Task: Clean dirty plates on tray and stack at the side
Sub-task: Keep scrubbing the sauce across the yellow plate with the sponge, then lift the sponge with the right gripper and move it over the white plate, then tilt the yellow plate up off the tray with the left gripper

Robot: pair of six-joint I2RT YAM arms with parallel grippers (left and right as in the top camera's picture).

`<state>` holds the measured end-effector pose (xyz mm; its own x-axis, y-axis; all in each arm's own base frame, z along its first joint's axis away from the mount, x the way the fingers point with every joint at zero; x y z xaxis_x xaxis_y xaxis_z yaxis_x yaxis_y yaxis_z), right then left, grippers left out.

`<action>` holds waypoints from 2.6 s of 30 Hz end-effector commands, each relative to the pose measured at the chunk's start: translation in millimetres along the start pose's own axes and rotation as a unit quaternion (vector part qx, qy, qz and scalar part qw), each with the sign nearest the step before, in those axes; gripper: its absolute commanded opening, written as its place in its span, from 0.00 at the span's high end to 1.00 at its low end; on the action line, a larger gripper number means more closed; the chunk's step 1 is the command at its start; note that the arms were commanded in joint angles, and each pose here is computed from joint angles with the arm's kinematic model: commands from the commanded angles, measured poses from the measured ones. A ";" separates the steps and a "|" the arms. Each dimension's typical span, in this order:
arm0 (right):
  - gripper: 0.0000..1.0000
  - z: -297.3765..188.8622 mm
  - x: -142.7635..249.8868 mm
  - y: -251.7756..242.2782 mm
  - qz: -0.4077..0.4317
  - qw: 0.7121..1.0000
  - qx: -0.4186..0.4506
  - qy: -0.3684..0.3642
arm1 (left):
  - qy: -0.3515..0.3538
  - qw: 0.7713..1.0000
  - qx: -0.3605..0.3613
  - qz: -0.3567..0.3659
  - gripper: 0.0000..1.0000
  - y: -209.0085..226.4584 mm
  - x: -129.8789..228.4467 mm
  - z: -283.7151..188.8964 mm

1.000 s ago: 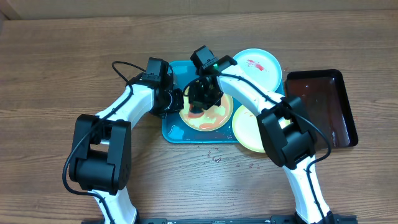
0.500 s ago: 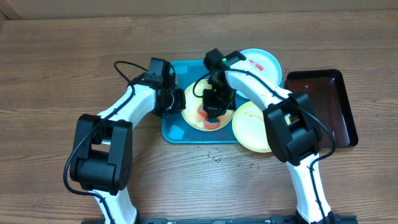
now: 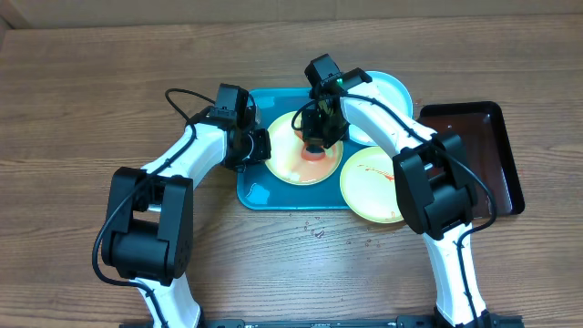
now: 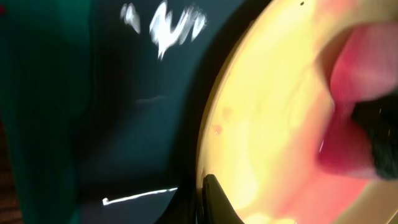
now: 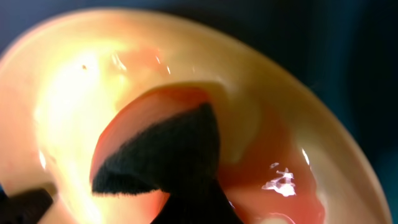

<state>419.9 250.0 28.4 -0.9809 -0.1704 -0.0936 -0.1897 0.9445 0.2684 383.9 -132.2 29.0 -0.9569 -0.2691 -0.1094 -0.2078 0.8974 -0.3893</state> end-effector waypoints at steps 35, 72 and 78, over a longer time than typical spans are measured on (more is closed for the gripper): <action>0.96 -201.7 -48.2 -72.7 0.077 0.992 0.011 -0.099 | 0.000 0.998 -0.044 -0.049 0.82 -8.6 17.9 10.6; 0.96 -199.5 -34.8 -74.2 0.074 0.995 0.017 -0.070 | -0.264 0.914 -0.288 0.105 0.96 -7.8 -41.9 -155.1; 0.96 -199.4 -33.8 -74.3 0.075 0.995 0.017 -0.068 | -0.300 0.883 -0.334 0.135 0.96 -23.3 -34.6 -163.0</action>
<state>458.2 131.7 181.0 -0.9920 0.0127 -0.1258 -0.0197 0.9674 0.2527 388.8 -87.1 171.1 -0.7995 -0.0389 -0.5994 -0.2209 0.9470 0.2332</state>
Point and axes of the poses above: each gripper's point midway between its finger pads, its own z axis out along the fingers, its own y axis along the line the jaws close on, x = y × z, the point moved 2 cm from there along -z, back along the fingers, and after that the axes turned 9 degrees about -z, right-handed, at the moved point
